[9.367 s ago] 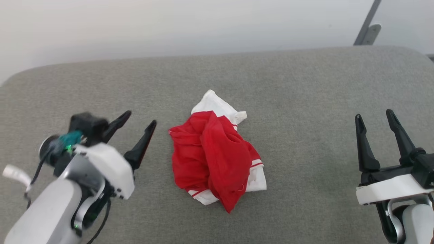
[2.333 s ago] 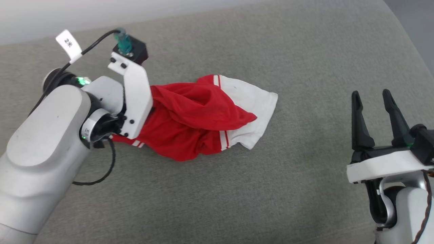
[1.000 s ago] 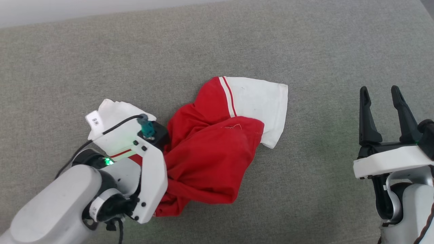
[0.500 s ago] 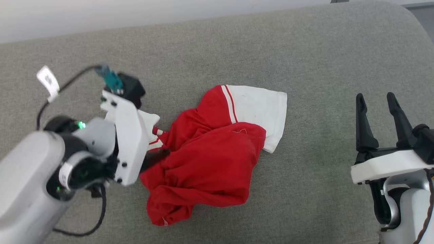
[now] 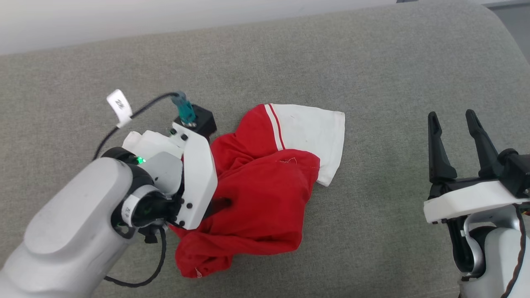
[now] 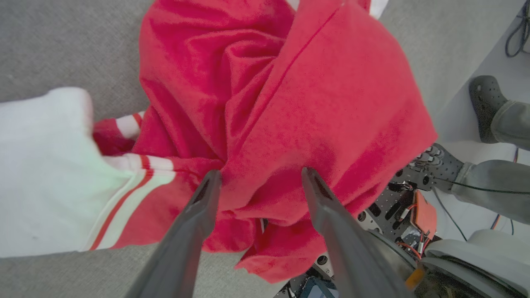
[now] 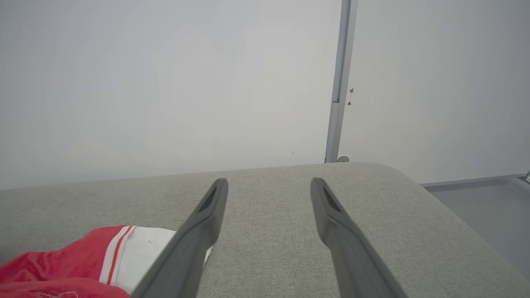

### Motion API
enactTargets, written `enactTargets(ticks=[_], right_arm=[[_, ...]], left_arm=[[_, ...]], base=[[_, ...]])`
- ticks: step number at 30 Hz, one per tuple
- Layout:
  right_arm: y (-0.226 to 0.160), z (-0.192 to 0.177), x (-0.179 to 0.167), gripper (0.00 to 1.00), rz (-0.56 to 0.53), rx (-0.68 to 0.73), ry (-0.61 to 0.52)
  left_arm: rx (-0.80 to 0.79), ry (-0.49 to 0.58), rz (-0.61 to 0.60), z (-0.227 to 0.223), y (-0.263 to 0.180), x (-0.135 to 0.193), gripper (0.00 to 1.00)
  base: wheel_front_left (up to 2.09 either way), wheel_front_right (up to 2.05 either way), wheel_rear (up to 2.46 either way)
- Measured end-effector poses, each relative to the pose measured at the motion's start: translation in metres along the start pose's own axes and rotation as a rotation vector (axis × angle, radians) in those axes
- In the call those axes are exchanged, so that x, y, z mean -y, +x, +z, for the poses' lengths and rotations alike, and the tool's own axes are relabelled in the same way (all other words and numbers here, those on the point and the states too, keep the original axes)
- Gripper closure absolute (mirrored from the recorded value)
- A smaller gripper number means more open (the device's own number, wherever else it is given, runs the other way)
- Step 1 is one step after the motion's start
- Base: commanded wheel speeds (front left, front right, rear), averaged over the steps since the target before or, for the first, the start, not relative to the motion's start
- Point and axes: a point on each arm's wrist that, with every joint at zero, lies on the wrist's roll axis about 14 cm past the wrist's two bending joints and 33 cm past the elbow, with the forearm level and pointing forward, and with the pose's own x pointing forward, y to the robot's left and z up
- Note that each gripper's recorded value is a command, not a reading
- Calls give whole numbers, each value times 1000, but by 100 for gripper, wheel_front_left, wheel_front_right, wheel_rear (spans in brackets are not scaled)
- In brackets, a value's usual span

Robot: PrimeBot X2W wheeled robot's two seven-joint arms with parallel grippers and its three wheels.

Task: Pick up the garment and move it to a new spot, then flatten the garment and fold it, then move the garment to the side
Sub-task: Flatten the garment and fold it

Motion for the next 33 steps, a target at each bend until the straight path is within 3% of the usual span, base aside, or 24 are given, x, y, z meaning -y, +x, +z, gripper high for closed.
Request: enactTargets(ticks=[4, 5, 6, 7, 19, 20, 21, 22, 29, 33], right_arm=[[3, -1, 1, 0, -2, -1, -3], [4, -1, 1, 0, -2, -1, -3], [4, -2, 1, 0, -2, -3, -3], [4, -2, 1, 0, -2, -4, -3], [7, -3, -1, 0, 3, -5, -2], [8, -4, -2, 0, 4, -6, -1], [8, -4, -3, 0, 6, -7, -1], [8, -5, -4, 0, 9, -8, 0], [10, -2, -7, 0, 19, -1, 3], [10, -1, -8, 0, 21, 2, 4]], left_arm=[[-34, -9, -14, -8, 16, -3, 0], [-47, -14, -21, -11, 20, -2, 54], [-56, -16, -33, -13, 22, 0, 93], [-55, -19, -41, -13, 24, 1, 100], [-120, -33, -203, -37, 24, 47, 100], [-130, -28, -206, -42, 25, 49, 94], [-133, -24, -206, -45, 25, 50, 6], [-122, -25, -209, -46, 25, 50, 0], [-4, -103, -170, -19, 7, 33, 0], [73, -112, -82, 5, -15, 7, 0]], base=[[0, 0, 0], [0, 0, 0], [0, 0, 0], [0, 0, 0], [0, 0, 0], [0, 0, 0], [0, 0, 0], [0, 0, 0], [0, 0, 0], [0, 0, 0]])
